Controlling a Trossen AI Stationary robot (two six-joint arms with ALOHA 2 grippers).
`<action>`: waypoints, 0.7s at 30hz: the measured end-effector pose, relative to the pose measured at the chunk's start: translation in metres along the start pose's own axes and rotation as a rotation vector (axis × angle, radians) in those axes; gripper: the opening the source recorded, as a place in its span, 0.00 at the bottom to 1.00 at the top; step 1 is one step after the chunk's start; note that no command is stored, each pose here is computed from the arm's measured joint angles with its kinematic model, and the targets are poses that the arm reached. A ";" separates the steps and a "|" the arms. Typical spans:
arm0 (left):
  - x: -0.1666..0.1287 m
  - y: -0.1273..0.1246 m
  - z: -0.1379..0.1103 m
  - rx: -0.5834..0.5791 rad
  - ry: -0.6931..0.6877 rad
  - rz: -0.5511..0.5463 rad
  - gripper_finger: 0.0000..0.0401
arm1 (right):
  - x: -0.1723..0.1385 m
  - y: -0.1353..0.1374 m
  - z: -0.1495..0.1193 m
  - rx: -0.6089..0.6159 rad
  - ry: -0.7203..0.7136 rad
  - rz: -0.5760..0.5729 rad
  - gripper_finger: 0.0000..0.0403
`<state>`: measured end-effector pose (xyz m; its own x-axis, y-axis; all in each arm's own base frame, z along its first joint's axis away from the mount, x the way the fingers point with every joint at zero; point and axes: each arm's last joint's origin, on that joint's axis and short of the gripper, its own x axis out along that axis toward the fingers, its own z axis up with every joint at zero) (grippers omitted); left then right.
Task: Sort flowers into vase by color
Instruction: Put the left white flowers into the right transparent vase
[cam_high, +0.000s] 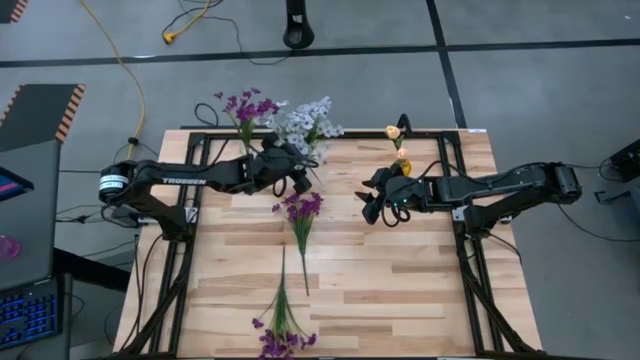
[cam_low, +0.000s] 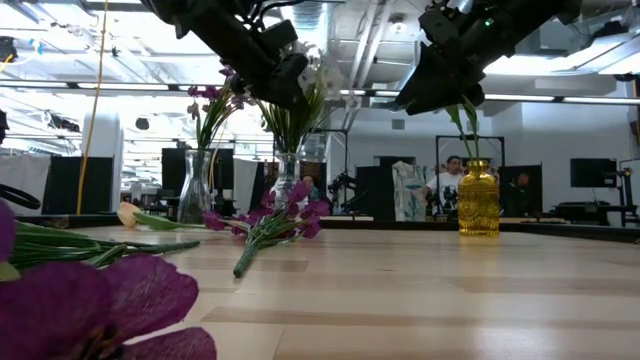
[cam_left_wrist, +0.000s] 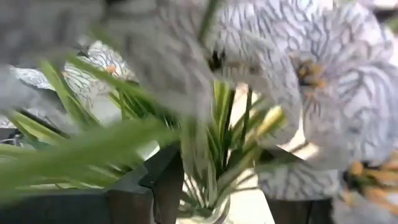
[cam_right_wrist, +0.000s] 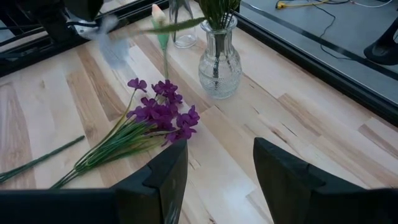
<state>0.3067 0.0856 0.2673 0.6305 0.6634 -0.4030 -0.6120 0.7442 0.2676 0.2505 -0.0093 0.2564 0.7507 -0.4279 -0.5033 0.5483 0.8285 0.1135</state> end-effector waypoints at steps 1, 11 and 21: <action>-0.001 0.000 0.000 0.018 0.015 0.000 0.45 | 0.000 0.000 0.000 0.000 0.000 0.000 0.52; -0.008 0.005 0.014 0.135 0.105 -0.005 0.46 | 0.000 0.000 0.000 0.000 0.000 0.000 0.52; -0.018 0.011 0.013 0.200 0.275 -0.011 0.46 | 0.000 0.000 0.000 0.000 0.003 0.006 0.52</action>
<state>0.2951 0.0828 0.2884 0.4680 0.6294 -0.6204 -0.4826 0.7701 0.4172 0.2505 -0.0091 0.2563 0.7528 -0.4221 -0.5051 0.5440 0.8310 0.1163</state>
